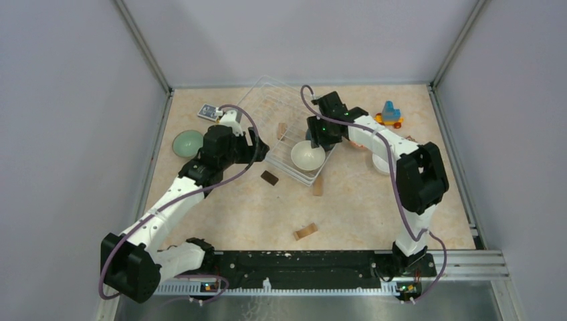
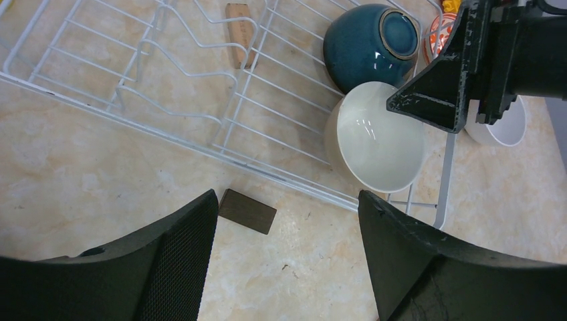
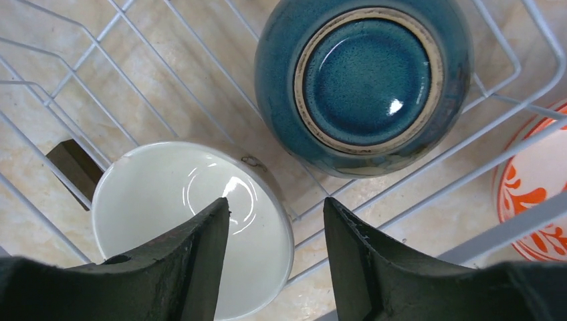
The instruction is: Unload the bowls from the dish rack
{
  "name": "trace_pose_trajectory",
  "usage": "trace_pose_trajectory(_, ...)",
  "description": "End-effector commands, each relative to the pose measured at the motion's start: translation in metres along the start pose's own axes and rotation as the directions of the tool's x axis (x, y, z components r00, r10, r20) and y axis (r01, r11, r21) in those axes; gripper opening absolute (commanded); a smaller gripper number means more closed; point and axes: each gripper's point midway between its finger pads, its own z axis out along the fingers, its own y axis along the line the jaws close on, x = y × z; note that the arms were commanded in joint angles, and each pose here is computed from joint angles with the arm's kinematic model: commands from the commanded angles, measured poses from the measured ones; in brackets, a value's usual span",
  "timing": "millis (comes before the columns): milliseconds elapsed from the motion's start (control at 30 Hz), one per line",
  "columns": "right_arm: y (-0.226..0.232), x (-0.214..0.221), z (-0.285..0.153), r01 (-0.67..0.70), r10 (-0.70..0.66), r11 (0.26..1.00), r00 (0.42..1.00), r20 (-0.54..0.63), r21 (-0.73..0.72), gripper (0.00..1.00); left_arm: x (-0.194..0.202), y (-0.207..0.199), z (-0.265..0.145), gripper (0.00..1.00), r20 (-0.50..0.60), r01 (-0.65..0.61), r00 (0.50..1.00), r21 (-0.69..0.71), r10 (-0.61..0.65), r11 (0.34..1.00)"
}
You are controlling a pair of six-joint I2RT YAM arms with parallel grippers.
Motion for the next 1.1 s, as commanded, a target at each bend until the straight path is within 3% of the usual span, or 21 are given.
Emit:
trace_pose_trajectory(0,0.008,0.007,0.011,0.000,-0.001,0.999,1.000,-0.022,-0.037,0.52,-0.019,-0.009,-0.005,0.81,0.062,-0.019,0.998,0.036,0.017,0.999)
trace_pose_trajectory(200,0.011,0.012,0.018,0.006,-0.008,0.998,0.999,-0.039,-0.057,0.40,-0.019,-0.007,-0.007,0.81,0.064,-0.024,0.998,0.024,0.022,0.999)
trace_pose_trajectory(333,0.013,0.009,0.019,0.011,-0.013,0.998,0.999,-0.037,-0.066,0.23,-0.019,-0.008,-0.006,0.81,0.063,-0.022,0.998,0.030,0.020,0.999)
trace_pose_trajectory(467,0.019,-0.022,-0.002,0.011,-0.007,0.997,0.999,0.049,-0.077,0.01,-0.020,-0.009,-0.006,0.81,0.066,-0.022,0.998,0.034,0.020,0.999)
trace_pose_trajectory(800,0.032,-0.110,-0.096,-0.034,0.070,0.993,0.941,0.330,-0.114,0.00,-0.028,-0.011,-0.010,0.81,0.088,-0.028,0.996,0.033,0.025,0.999)
trace_pose_trajectory(900,0.025,-0.118,-0.131,-0.063,0.097,0.993,0.905,0.414,-0.096,0.00,-0.028,-0.012,-0.009,0.81,0.086,-0.029,0.996,0.035,0.026,0.999)
trace_pose_trajectory(1067,-0.024,-0.106,-0.177,-0.231,0.166,0.971,0.840,0.516,0.064,0.00,-0.027,-0.016,-0.005,0.81,0.078,-0.028,0.997,0.062,0.023,0.998)
